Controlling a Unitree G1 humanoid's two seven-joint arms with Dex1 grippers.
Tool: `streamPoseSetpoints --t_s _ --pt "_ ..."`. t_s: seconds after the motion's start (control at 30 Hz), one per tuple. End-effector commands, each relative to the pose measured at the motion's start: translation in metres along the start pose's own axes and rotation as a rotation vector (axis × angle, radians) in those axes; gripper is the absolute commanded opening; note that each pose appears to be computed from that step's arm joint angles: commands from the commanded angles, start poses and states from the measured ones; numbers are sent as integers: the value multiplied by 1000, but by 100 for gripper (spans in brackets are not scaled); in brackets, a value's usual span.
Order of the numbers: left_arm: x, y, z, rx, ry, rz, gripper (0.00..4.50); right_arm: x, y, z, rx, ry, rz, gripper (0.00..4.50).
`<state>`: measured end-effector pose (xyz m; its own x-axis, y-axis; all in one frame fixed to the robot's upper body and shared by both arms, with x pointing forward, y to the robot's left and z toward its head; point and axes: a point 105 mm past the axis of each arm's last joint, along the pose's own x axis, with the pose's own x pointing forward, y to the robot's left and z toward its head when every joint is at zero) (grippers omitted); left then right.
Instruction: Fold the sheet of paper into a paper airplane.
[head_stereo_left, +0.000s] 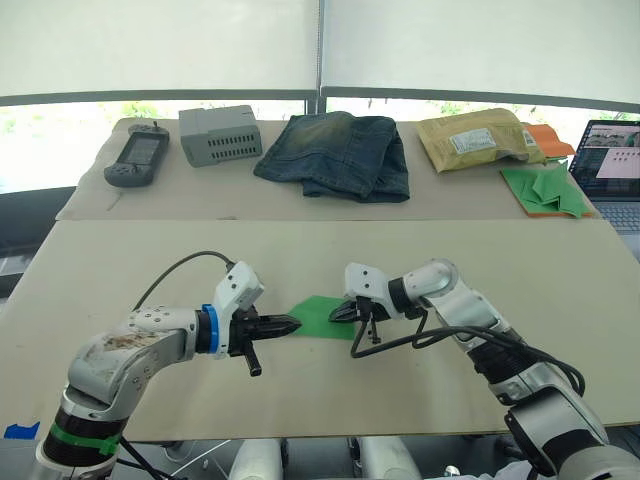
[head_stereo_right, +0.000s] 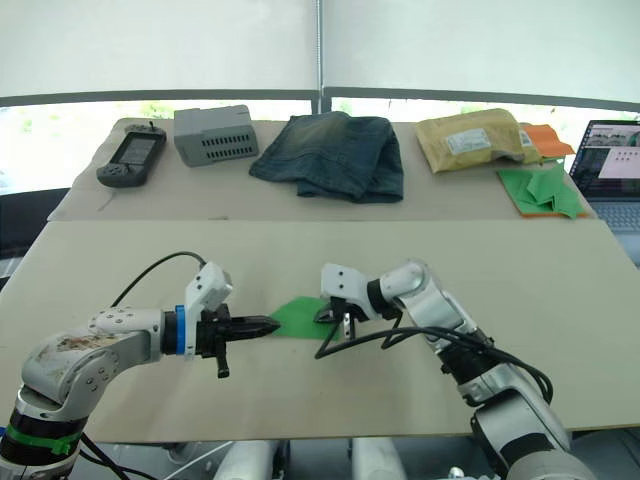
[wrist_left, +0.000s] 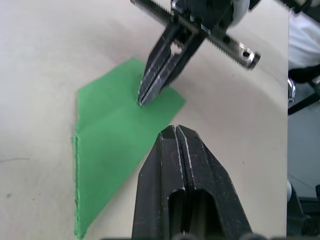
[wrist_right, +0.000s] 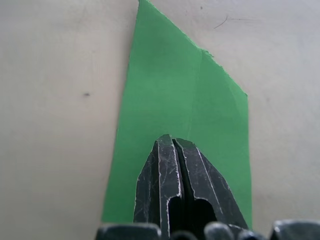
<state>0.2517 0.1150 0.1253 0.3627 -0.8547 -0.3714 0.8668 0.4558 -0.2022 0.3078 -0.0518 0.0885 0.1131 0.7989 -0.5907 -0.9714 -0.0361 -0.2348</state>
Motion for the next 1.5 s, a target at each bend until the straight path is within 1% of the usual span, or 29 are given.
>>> streamPoseSetpoints --t_s 0.03,0.07,0.17,0.23,0.3,0.5,0.7,0.8,0.9,0.97,1.07,1.17,1.23,1.27,1.37,1.5 --pt "6 14 13 66 -33 59 0 3 4 0 -10 7 -10 1" --pt "9 17 14 69 -37 68 0 4 4 0 -8 4 -15 1" --pt "24 23 5 95 -19 90 0 3 6 0 -4 5 -33 1" --pt "35 26 -11 132 34 92 0 1 5 0 10 -2 -60 1" --pt "41 27 -22 139 67 69 0 -1 5 1 24 -14 -88 1" --pt "41 33 -36 138 104 56 0 -5 6 2 57 -44 -165 1" --pt "35 38 -42 122 105 81 0 -13 0 12 79 -115 -267 1" --pt "31 37 -44 115 105 85 0 -25 -4 21 147 -191 -299 1" --pt "28 36 -46 110 108 92 0 -37 -6 21 219 -234 -307 1" --pt "29 36 -47 114 108 96 0 -51 -17 18 305 -280 -373 1" --pt "30 34 -47 119 111 78 0 -63 -12 7 433 -280 -336 1" --pt "31 34 -46 120 108 80 0 -67 -5 -4 529 -269 -292 90" --pt "31 34 -46 119 106 82 0 -65 -8 -15 587 -251 -322 161" --pt "31 34 -46 122 107 81 0 -63 -7 -17 629 -262 -310 188" --pt "31 34 -46 132 109 82 0 -53 0 -20 713 -294 -247 188" --pt "28 38 -45 136 111 95 0 -42 -2 -23 761 -316 -225 188"
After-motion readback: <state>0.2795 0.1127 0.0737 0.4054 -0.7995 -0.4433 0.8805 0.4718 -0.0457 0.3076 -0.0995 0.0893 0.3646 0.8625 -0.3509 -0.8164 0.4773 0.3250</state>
